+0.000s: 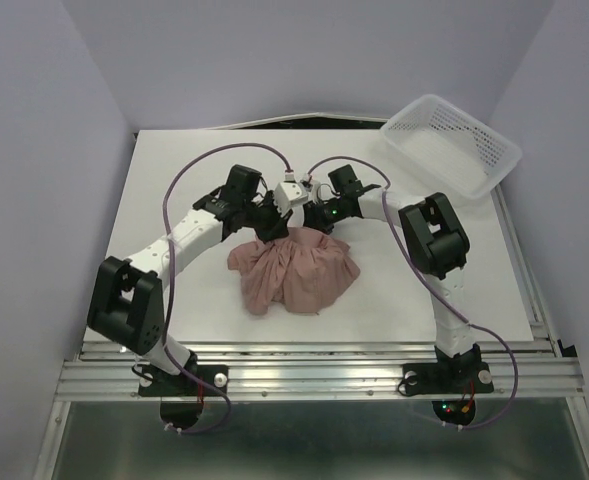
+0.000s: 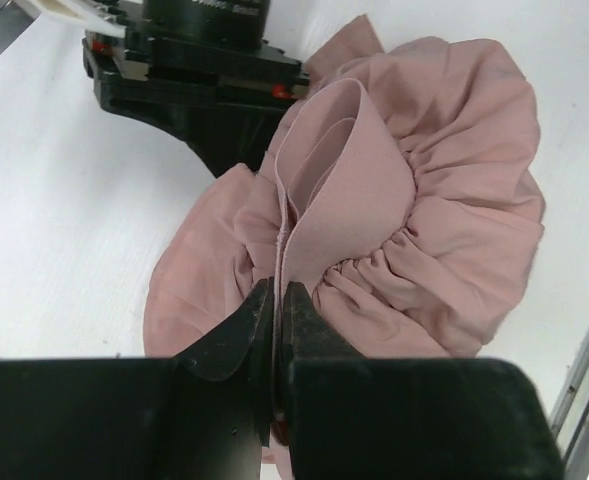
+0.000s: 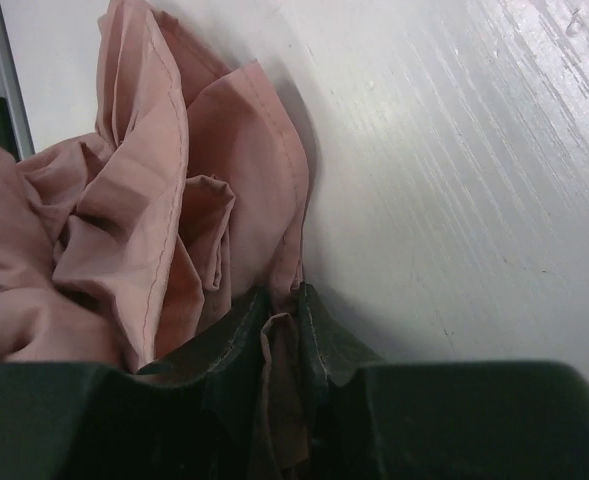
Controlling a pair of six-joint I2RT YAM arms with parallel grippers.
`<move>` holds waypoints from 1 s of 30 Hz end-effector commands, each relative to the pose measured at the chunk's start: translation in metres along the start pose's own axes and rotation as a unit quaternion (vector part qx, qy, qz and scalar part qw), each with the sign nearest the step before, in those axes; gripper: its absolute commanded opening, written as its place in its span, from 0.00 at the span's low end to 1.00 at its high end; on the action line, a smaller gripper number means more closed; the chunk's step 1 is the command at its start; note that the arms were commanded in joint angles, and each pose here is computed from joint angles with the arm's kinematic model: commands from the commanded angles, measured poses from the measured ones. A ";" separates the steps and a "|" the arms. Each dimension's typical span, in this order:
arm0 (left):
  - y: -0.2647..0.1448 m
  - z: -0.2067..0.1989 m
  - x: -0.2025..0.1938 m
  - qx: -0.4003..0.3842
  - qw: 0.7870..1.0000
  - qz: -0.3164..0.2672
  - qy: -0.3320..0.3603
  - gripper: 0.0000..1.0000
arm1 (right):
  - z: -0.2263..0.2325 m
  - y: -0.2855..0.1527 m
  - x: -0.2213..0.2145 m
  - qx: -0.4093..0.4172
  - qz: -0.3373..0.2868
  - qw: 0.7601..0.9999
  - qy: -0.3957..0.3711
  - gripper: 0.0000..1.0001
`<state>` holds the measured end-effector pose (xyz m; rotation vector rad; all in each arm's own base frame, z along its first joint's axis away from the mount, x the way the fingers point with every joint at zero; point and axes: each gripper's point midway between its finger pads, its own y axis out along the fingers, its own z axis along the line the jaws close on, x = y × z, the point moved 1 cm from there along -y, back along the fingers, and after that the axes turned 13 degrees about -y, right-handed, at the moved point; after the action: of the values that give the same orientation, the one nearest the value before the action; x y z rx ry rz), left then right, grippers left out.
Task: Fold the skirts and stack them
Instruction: Fold the skirt
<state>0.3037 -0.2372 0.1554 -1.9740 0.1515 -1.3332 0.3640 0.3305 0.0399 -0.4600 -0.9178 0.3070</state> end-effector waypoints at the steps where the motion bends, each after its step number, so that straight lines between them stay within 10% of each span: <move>1: 0.010 0.018 0.025 -0.002 0.999 -0.040 0.020 0.00 | 0.015 -0.004 0.008 0.019 -0.005 1.000 -0.021 0.25; 16: 0.089 0.089 -0.058 0.046 0.989 0.055 -0.130 0.00 | -0.018 -0.008 0.004 -0.076 0.029 0.996 -0.031 0.32; 24: 0.092 0.086 -0.081 0.056 0.977 0.088 -0.186 0.01 | -0.070 -0.116 0.057 -0.255 -0.018 0.966 -0.039 0.52; 30: 0.093 0.086 -0.075 0.067 0.964 0.085 -0.242 0.18 | -0.013 -0.168 0.106 -0.269 -0.063 0.958 -0.082 0.62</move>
<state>0.3704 -0.2353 0.0384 -2.0878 0.0327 -0.8527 0.4483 0.2206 0.0967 -0.9134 -1.0177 0.0551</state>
